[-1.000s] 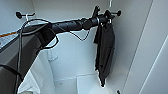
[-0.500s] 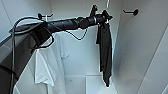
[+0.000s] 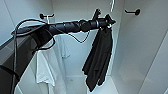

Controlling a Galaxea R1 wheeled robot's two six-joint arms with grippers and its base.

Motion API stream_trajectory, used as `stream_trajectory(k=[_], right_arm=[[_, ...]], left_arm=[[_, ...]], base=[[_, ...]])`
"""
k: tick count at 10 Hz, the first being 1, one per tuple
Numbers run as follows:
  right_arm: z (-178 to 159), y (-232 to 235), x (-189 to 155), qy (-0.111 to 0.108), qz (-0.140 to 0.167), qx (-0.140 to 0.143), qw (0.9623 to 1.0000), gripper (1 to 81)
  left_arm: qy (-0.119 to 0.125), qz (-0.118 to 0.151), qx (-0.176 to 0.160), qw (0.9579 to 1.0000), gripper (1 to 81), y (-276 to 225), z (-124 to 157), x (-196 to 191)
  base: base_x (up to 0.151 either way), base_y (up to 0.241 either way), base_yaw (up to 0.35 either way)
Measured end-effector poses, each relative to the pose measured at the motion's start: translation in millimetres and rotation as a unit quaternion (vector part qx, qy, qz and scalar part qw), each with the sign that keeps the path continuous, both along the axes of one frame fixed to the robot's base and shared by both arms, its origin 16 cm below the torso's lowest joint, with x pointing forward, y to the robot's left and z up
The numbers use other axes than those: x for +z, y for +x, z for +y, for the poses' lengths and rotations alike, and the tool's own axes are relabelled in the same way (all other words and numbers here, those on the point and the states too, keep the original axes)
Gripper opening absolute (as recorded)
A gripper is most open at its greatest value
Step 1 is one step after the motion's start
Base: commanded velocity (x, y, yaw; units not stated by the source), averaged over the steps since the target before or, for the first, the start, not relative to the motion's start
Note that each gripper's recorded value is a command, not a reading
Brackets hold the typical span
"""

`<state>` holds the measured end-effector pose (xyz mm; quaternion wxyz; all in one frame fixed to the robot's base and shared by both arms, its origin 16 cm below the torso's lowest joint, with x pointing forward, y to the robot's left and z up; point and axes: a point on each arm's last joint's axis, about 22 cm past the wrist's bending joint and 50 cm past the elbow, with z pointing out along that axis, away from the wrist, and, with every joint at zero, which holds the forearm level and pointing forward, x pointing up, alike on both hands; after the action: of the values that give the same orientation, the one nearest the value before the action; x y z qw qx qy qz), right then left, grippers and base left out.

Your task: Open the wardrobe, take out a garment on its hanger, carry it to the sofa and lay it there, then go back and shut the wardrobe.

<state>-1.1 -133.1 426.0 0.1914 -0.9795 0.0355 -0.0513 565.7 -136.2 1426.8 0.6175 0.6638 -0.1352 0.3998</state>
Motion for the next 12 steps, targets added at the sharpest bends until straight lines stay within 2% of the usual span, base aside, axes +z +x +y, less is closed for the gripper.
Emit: stream_trajectory(k=[3,7,12], right_arm=[[2,0,0,0.002,0.000,0.000,1.0000,81.1],[3,6,1,0.004,-0.006,-0.001,1.0000,81.1],[3,2,1,0.005,-0.009,-0.003,0.9999,81.1]], left_arm=[[0.004,0.001,-0.012,0.9999,1.0,-10,5,-11],[0.008,0.030,-0.014,0.9994,1.0,-1,4,-51],[0.012,0.036,-0.033,0.9987,1.0,-18,-4,-64]], base=[[0.000,0.000,0.000],[-0.073,0.000,0.000],[-0.085,0.000,0.000]])
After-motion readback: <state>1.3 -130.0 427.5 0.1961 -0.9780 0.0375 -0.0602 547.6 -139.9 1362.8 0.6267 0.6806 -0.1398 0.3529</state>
